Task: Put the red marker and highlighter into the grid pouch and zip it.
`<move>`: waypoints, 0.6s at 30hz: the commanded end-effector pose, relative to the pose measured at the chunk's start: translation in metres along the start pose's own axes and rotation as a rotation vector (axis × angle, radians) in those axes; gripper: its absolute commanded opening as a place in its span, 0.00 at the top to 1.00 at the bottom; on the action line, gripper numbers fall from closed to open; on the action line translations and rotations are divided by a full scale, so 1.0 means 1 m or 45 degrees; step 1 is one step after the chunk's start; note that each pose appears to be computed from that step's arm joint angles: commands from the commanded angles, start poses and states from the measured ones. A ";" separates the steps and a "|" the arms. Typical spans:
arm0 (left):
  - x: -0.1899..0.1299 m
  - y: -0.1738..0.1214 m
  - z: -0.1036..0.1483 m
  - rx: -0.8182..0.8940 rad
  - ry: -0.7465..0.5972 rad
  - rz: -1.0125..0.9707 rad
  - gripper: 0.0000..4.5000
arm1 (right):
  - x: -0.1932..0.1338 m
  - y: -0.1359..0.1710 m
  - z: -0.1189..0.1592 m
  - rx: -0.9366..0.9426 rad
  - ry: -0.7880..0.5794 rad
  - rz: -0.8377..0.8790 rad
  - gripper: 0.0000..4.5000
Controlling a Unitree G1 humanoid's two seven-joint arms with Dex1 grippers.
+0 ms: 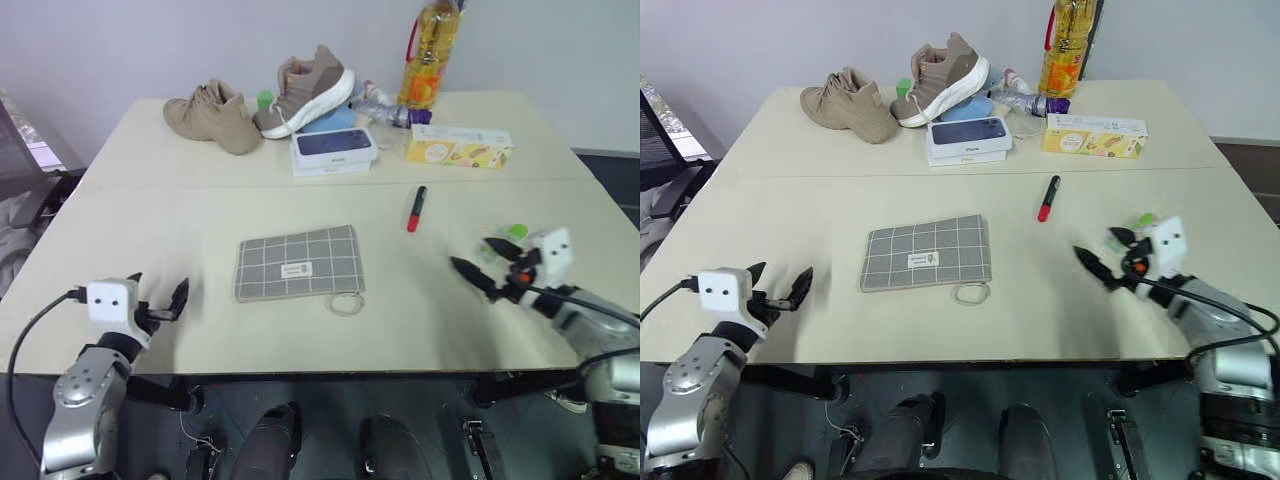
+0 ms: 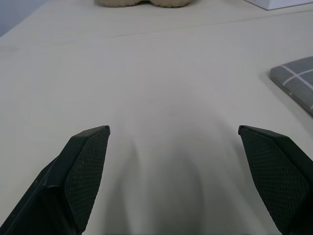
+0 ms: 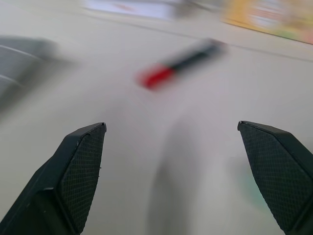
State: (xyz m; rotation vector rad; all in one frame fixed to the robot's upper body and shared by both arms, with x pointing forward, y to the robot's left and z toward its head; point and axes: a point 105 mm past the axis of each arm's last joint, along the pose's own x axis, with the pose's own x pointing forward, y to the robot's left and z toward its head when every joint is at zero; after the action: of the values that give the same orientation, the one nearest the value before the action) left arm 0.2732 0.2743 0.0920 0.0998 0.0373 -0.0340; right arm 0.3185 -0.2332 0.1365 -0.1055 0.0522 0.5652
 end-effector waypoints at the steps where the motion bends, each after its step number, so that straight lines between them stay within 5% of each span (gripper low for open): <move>1: 0.002 -0.012 0.009 0.042 -0.059 -0.039 0.00 | 0.030 0.035 0.027 -0.026 -0.133 0.144 0.12; 9: 0.004 -0.013 0.008 0.089 -0.061 -0.058 0.00 | 0.086 0.116 0.027 -0.074 -0.078 0.406 0.98; 13: 0.004 -0.008 0.009 0.129 -0.063 -0.058 0.00 | 0.103 0.137 0.018 -0.122 -0.016 0.408 0.98; 18: 0.001 -0.005 0.012 0.236 -0.072 -0.101 0.00 | 0.124 0.125 -0.006 -0.105 0.156 0.214 0.98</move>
State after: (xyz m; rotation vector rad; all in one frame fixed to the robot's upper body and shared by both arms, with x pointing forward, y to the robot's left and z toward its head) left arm 0.2768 0.2634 0.0943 0.2314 0.0142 -0.1177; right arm 0.3494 -0.0586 0.1081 -0.2164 0.1540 0.7822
